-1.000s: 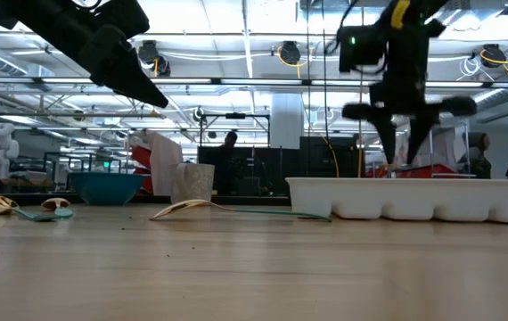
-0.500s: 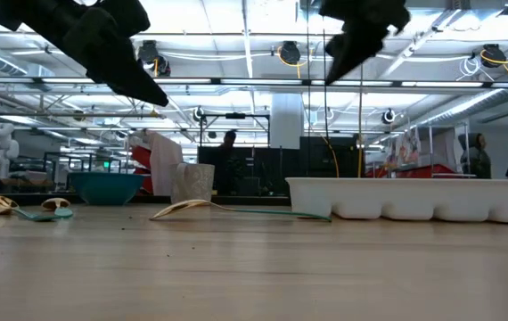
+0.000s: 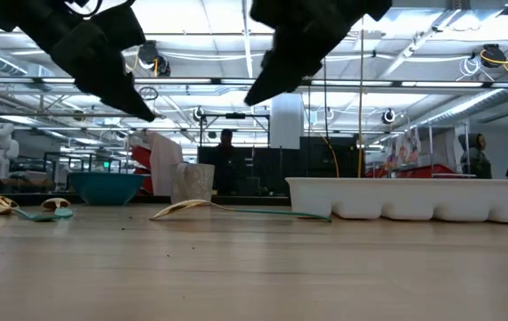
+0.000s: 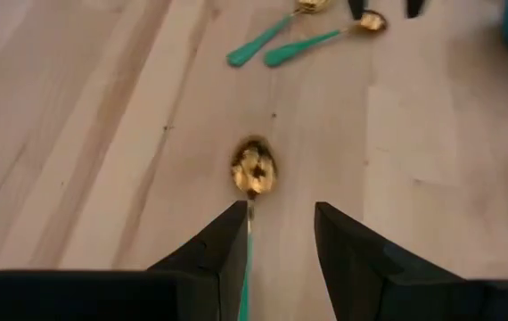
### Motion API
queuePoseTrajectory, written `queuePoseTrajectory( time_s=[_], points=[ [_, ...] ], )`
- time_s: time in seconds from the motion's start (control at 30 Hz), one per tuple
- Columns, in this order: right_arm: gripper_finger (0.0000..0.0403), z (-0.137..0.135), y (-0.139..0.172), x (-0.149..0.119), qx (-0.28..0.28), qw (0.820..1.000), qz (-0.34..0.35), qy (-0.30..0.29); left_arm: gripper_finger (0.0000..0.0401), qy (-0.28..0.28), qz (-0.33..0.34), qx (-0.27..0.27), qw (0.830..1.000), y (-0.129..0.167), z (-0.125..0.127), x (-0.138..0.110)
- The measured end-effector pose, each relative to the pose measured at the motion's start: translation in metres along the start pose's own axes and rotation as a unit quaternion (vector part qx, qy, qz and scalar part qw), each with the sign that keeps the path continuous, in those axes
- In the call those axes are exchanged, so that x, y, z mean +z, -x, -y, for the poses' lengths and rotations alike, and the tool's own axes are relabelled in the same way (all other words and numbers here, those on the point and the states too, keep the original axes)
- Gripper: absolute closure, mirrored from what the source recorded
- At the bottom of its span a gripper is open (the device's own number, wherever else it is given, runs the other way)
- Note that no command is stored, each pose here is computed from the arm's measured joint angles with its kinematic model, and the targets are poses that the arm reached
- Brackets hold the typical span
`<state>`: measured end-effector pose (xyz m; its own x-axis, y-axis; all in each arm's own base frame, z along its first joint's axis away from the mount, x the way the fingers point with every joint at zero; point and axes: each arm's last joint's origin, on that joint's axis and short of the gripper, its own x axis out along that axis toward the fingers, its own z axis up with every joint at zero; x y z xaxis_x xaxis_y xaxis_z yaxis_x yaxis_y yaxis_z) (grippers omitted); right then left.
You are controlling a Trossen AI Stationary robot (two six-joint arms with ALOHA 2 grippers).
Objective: Sort silverware
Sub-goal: Put the green spoon into the white silverware organizer
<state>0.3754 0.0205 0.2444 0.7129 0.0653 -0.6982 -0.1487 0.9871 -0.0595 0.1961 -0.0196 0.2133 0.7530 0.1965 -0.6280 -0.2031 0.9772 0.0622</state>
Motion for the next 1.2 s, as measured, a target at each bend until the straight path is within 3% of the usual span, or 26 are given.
queuePoseTrajectory(
  time_s=[0.23, 0.47, 0.7, 0.97, 1.2],
  points=[
    [0.0280, -0.016, -0.043, 0.012, -0.033, 0.999, -0.022, 0.009, 0.0241, 0.013, -0.028, 0.006, 0.999, 0.000, -0.001, -0.006],
    [0.0280, -0.038, -0.083, 0.002, -0.070, 0.986, -0.086, 0.121, 0.0241, 0.010, -0.049, 0.010, 0.999, 0.001, -0.002, -0.010],
    [0.0262, -0.063, -0.097, -0.009, -0.085, 0.962, -0.114, 0.234, 0.0241, 0.010, -0.049, 0.011, 0.999, 0.001, -0.002, -0.010],
    [0.0203, -0.069, -0.105, -0.009, -0.111, 0.963, -0.098, 0.226, 0.0241, 0.012, -0.045, 0.010, 0.999, 0.000, -0.002, -0.009],
    [0.0191, -0.070, -0.117, -0.016, -0.113, 0.962, -0.104, 0.226, 0.0241, 0.012, -0.045, 0.009, 0.999, 0.001, -0.001, -0.009]
  ],
)
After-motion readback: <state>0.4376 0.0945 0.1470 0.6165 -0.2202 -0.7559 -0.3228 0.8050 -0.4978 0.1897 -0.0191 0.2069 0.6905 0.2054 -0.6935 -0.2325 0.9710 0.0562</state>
